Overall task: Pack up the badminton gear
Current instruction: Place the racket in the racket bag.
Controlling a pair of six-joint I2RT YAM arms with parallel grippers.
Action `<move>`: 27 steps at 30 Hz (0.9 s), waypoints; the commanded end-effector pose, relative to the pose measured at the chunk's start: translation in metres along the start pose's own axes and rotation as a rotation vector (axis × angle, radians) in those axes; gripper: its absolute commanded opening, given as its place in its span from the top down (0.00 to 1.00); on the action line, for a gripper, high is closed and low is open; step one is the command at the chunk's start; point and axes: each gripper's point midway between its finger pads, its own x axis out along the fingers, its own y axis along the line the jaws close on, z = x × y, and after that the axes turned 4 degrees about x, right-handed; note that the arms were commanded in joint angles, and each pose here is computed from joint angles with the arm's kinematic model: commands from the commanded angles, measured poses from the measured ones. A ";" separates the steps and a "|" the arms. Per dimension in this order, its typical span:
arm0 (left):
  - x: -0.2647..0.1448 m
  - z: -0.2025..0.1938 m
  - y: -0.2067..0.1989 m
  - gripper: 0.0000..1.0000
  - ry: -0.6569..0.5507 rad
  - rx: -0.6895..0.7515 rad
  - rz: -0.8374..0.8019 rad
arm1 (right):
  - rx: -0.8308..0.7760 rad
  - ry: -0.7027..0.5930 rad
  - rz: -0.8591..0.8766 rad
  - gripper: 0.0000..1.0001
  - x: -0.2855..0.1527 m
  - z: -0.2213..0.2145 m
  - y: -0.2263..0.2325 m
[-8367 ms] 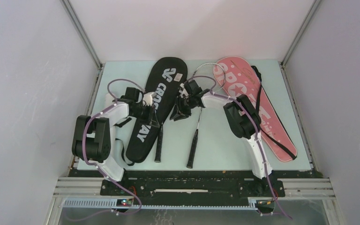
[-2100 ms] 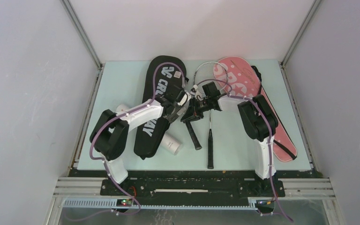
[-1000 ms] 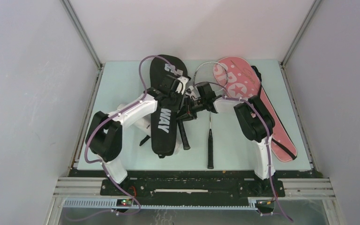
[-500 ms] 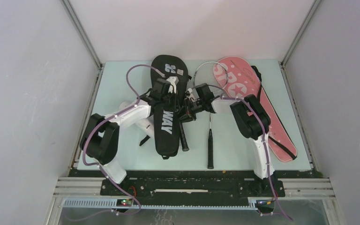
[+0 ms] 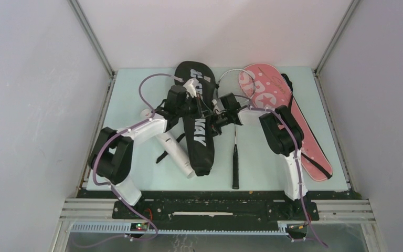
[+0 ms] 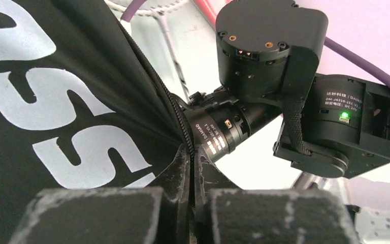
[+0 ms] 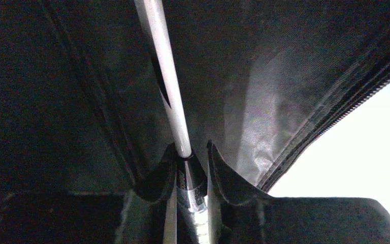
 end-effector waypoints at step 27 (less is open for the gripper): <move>-0.013 -0.064 -0.085 1.00 0.156 -0.260 -0.469 | 0.016 -0.478 -0.190 0.80 -0.058 0.088 -0.032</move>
